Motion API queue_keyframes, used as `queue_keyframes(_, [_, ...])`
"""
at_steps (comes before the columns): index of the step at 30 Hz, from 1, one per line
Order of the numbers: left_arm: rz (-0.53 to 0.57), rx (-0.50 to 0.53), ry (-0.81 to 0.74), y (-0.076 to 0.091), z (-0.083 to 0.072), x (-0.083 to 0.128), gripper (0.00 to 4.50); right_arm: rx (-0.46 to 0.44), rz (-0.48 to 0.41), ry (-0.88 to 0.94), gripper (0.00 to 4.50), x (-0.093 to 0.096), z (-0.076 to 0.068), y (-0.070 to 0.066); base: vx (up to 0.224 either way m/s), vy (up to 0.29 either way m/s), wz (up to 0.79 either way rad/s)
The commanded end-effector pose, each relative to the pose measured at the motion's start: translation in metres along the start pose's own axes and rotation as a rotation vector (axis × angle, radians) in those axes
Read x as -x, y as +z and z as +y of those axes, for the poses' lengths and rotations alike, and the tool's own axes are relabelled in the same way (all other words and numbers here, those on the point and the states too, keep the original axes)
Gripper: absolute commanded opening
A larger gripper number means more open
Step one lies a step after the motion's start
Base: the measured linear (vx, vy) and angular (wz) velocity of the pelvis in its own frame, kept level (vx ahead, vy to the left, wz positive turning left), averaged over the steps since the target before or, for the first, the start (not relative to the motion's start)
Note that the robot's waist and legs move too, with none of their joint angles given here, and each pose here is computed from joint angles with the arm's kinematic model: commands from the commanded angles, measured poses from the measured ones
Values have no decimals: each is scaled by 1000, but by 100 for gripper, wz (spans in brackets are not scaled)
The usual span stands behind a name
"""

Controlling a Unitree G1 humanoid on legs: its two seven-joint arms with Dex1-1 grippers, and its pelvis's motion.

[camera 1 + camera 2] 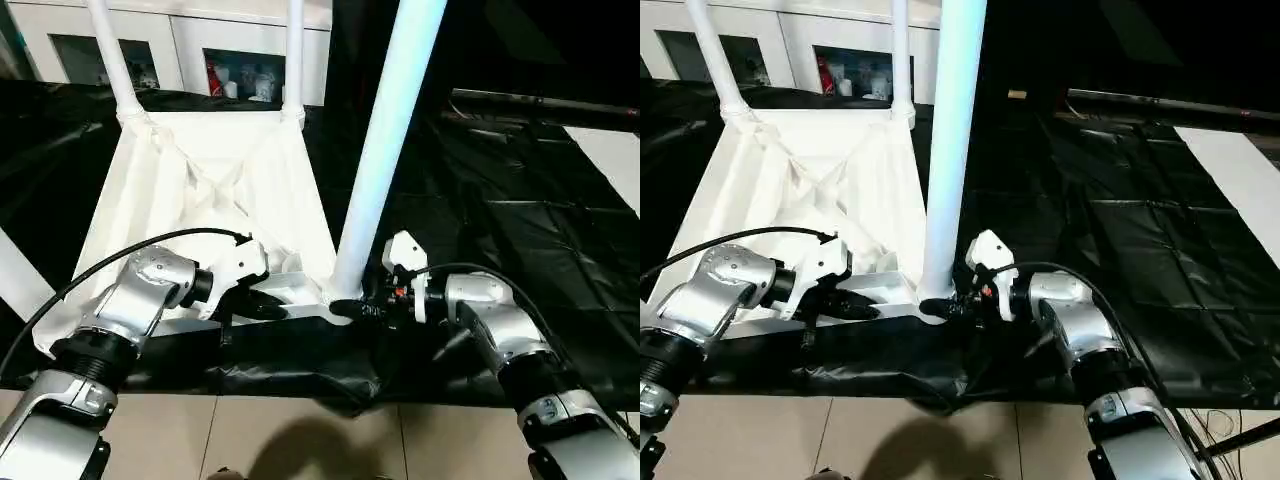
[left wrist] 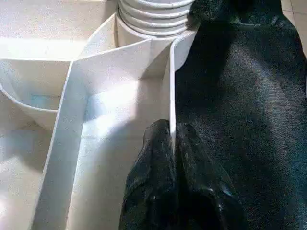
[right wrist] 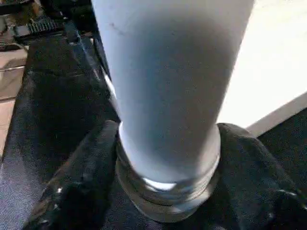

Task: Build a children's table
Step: Rotate leg to tighten

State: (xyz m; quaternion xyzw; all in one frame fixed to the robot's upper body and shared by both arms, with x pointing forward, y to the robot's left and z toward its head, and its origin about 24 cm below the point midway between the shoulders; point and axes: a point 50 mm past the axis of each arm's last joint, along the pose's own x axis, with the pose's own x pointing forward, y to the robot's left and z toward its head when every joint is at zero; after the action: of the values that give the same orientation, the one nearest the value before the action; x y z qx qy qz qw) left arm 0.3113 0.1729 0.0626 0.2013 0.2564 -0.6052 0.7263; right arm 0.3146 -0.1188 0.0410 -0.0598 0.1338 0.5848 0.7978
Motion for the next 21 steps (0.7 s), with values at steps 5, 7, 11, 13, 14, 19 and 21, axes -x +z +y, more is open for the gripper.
queue_keyframes(5, [31,36,-67,-11,-9,-11,0,-21,-9,-42,272,2,-2,0,0,0,0])
queue_keyframes(7, [36,49,-7,-11,-5,-14,0,-32,-11,-169,270,-1,-10,-3,0,0,0])
queue_keyframes(11, [33,99,193,-10,12,-26,0,-140,-38,-430,270,-10,-24,-9,-13,-1,-1])
queue_keyframes(13, [26,144,270,-4,17,-37,0,-224,-42,-577,269,-18,-28,-12,-54,0,-3])
queue_keyframes(14, [25,156,293,-2,18,-41,0,-242,-40,-617,269,-20,-29,-13,0,0,0])
queue_keyframes(19, [-4,246,430,13,24,-65,0,-365,-30,-818,269,-32,-33,-14,0,0,0])
queue_keyframes(21, [-8,259,456,17,24,-73,0,-382,-30,-854,269,-39,-33,-12,0,0,0])
